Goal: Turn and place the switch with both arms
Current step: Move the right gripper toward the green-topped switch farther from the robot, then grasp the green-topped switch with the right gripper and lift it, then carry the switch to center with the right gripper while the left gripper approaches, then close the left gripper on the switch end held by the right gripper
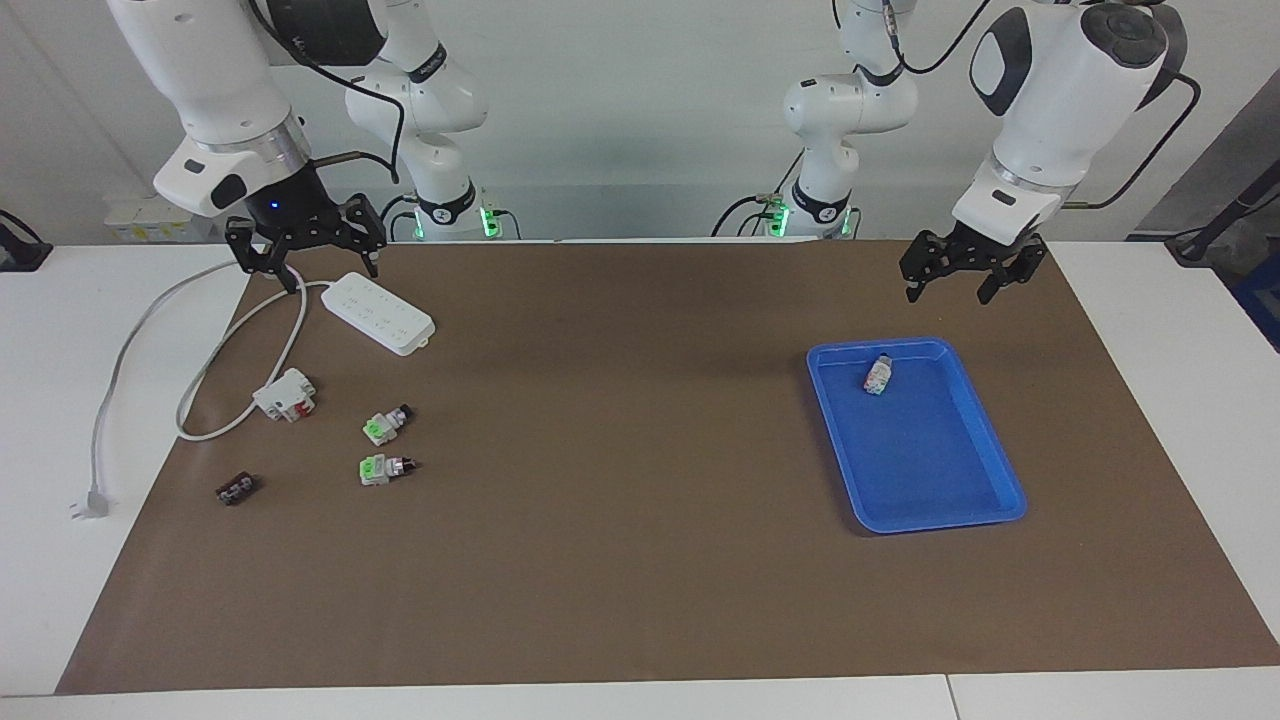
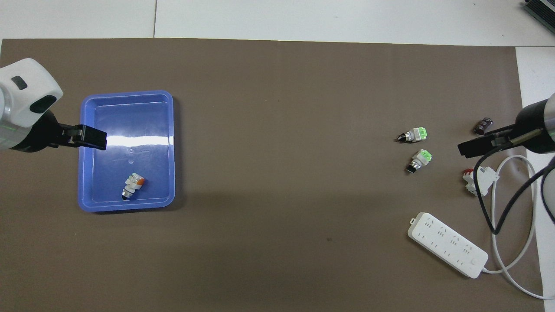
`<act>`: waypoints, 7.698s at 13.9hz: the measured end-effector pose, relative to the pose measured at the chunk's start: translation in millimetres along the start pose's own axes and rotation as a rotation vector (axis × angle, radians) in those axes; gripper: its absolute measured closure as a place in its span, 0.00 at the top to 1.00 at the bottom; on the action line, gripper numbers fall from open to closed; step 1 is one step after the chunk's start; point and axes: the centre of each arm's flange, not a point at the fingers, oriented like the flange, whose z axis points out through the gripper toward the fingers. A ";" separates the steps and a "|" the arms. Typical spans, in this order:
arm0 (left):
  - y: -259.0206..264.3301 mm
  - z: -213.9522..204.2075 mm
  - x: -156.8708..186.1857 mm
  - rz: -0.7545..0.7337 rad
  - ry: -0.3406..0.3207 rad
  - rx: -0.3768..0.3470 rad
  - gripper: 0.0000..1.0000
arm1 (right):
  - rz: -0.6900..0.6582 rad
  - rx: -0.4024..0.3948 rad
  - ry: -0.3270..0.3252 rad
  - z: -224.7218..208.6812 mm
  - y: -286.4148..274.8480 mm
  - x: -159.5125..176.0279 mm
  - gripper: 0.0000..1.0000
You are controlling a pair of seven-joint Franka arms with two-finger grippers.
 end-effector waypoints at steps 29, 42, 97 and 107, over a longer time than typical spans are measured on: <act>-0.1 0.0 0.0 0.000 0.000 0.000 1.00 | -1.651 0.067 -0.024 304.2 98.0 72.7 0.97; -0.2 0.0 0.0 0.000 0.000 0.000 1.00 | -1.558 0.121 0.000 323.0 83.5 69.4 0.78; 160.6 -7.1 -15.8 -0.887 -0.219 -0.707 0.57 | -1.167 0.296 0.580 46.7 -220.2 92.1 0.41; 223.1 -20.9 -20.9 -1.192 -0.221 -0.824 0.33 | -1.167 0.296 0.580 46.8 -220.2 92.1 0.41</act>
